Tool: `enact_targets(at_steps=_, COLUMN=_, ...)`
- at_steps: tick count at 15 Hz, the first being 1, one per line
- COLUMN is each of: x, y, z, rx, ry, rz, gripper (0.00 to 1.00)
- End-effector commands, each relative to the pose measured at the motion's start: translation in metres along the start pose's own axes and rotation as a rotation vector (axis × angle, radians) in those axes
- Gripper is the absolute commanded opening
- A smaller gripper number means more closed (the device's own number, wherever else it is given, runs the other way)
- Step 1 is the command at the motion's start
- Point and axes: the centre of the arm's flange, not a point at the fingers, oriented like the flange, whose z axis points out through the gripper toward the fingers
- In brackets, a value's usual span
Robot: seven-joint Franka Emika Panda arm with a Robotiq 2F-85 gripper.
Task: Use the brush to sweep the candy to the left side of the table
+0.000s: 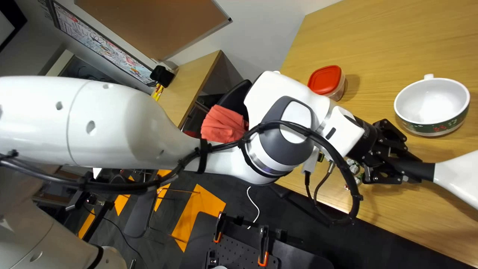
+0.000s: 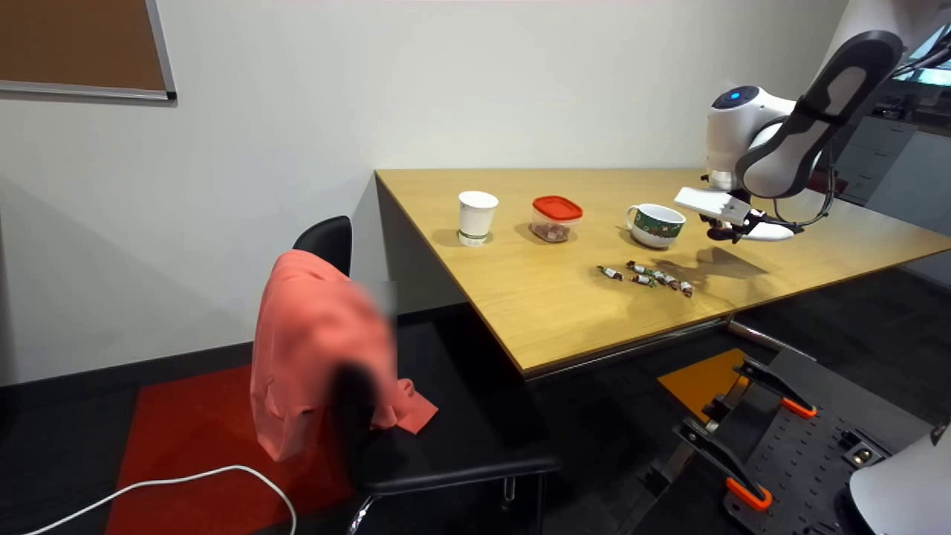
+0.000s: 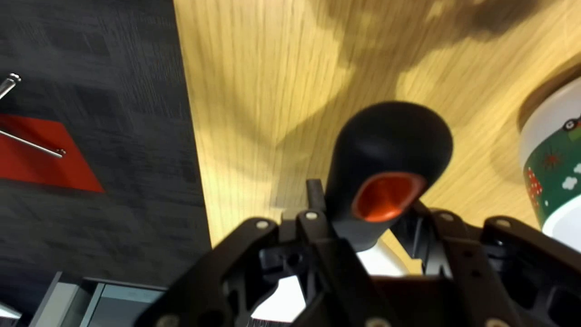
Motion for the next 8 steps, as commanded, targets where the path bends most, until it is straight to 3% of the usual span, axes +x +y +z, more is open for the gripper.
enact_targets(at_steps=1, x=0.012, y=0.018, z=-0.044, rx=0.009, ry=0.029, rz=-0.025, gripper=0.13)
enact_targets(at_steps=4, x=0.013, y=0.024, z=-0.06, rx=0.07, ry=-0.011, rz=-0.017, gripper=0.13)
enact_targets(at_steps=8, x=0.013, y=0.036, z=-0.08, rx=0.106, ry=0.003, rz=-0.033, gripper=0.13)
